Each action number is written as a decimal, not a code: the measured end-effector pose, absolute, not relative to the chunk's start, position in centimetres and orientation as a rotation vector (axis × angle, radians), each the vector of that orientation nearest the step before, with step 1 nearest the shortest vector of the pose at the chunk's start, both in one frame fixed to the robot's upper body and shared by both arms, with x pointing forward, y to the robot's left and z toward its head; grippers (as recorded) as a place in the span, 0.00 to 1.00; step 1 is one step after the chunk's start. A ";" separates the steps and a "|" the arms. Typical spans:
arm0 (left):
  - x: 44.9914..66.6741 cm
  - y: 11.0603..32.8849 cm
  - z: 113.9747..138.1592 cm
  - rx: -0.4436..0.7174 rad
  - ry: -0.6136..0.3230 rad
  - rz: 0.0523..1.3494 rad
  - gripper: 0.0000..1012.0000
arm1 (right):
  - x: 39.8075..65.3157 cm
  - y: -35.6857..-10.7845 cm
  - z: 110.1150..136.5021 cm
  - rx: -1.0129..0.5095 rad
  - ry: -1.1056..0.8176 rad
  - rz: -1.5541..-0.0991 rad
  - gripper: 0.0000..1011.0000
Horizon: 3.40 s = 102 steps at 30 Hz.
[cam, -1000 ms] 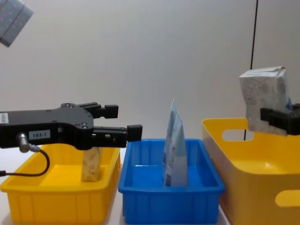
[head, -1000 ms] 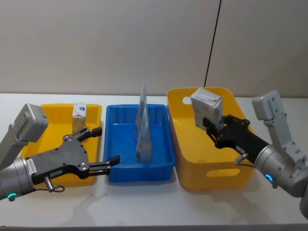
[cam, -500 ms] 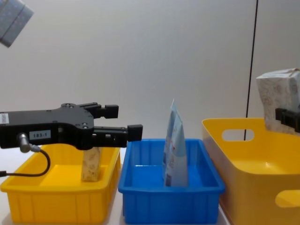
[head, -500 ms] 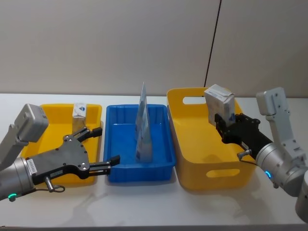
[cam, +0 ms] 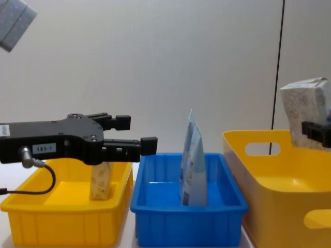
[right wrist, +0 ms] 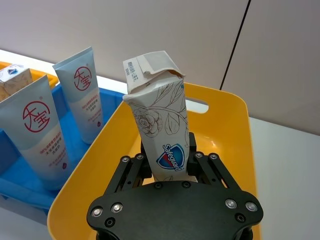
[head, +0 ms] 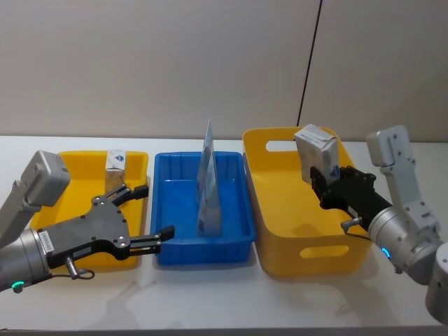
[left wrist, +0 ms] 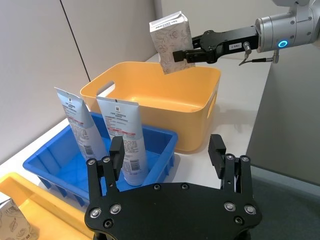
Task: Bimanual collaborative sorting of washing and personal care products
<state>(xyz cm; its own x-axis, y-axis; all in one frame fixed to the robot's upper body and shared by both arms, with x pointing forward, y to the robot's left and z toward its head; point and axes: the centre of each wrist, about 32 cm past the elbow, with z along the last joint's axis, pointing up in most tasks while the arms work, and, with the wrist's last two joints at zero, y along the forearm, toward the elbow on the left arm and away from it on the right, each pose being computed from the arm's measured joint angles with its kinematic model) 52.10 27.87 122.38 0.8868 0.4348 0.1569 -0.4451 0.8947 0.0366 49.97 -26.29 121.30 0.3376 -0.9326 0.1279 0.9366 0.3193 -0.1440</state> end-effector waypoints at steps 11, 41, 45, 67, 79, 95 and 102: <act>52.1 27.9 122.4 0.072 -0.146 0.458 0.99 | 50.0 -26.1 121.4 -0.215 -0.022 -1.231 0.34; 52.1 27.9 122.4 0.072 -0.146 0.458 0.99 | 50.1 -25.9 121.5 -0.220 -0.022 -1.233 0.99; 52.1 27.9 122.4 0.072 -0.146 0.458 0.99 | 50.1 -25.9 121.5 -0.220 -0.022 -1.233 0.99; 52.1 27.9 122.4 0.072 -0.146 0.458 0.99 | 50.1 -25.5 122.2 -0.201 -0.007 -1.167 0.99; 52.1 27.9 122.4 0.072 -0.146 0.458 0.99 | 50.3 -24.3 124.2 -0.164 0.039 -1.035 0.99; 52.1 27.9 122.4 0.072 -0.146 0.458 0.99 | 50.0 -22.2 126.3 -0.150 0.114 -0.917 0.99; 52.1 27.9 122.4 0.072 -0.146 0.458 0.99 | 49.9 -21.1 126.4 -0.161 0.130 -0.908 0.99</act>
<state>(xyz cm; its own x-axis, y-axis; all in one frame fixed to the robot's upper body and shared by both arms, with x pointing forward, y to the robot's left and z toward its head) 52.10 27.88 122.38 0.8868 0.4347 0.1570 -0.4451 0.8947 0.0367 49.87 -21.10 126.42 0.6085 -0.7923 -0.0443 0.7728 0.6043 -0.1937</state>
